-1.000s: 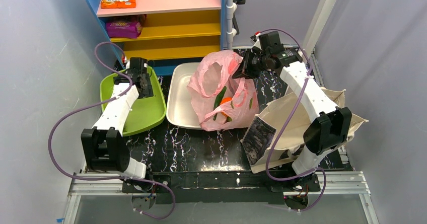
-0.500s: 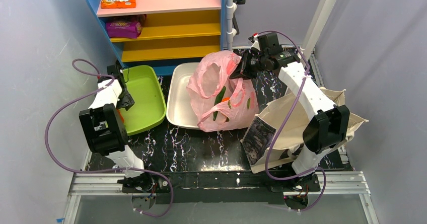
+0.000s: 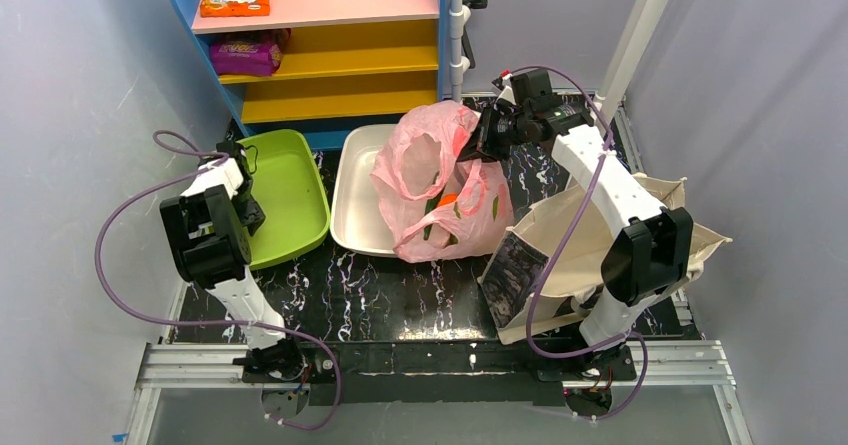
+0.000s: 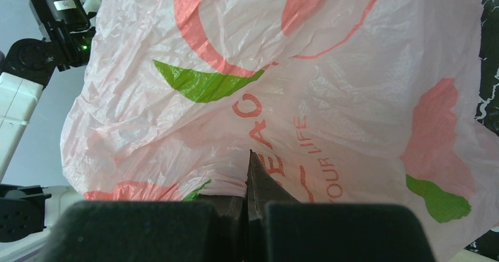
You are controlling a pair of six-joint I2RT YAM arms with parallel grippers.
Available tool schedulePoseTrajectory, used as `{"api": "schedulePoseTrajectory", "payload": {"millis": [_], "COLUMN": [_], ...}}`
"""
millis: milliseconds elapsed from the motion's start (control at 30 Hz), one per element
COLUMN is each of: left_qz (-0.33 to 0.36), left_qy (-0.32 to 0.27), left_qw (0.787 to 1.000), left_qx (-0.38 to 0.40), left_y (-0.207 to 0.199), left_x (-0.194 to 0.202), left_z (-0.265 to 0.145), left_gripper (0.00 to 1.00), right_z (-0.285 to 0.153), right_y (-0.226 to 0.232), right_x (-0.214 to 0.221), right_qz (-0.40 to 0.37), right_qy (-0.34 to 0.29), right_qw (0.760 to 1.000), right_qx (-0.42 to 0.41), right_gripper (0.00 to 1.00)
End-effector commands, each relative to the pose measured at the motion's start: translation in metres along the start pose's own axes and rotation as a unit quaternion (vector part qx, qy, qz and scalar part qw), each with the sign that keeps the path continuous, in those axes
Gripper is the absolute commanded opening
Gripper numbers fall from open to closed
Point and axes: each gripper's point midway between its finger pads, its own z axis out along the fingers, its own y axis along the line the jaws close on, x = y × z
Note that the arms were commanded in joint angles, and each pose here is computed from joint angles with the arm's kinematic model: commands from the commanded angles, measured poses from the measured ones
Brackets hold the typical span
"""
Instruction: Place the food into the grocery bag and tie it
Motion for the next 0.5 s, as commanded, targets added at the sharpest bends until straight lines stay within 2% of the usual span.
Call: {"api": "schedulePoseTrajectory", "payload": {"millis": [0,100,167,267,467], "left_qz": [-0.002,0.004,0.009,0.006,0.016], "left_qy": [0.02,0.037,0.046,0.046,-0.028], "left_qw": [1.0,0.999,0.999,0.998,0.991], "left_qx": [-0.011,-0.008,0.003,0.031,0.13], "left_y": [0.009,0.005,0.0,-0.005,-0.031], "left_x": [0.001,0.004,0.006,0.004,-0.006], "left_z": [0.01,0.018,0.018,0.005,-0.06], "left_gripper": [0.54,0.36,0.18,0.0,0.0], "right_z": [-0.015,-0.017,-0.018,-0.018,-0.023], "right_y": [0.015,0.015,0.015,0.014,0.013], "right_x": [-0.006,-0.006,-0.006,-0.007,-0.01], "right_qz": [-0.023,-0.024,-0.024,-0.023,-0.02], "right_qy": [-0.025,-0.027,-0.028,-0.03,-0.032], "right_qw": [0.999,0.999,0.999,0.999,0.999], "right_qx": [-0.023,-0.023,-0.023,-0.022,-0.004], "right_gripper": [0.01,0.01,0.01,0.01,0.01]}}
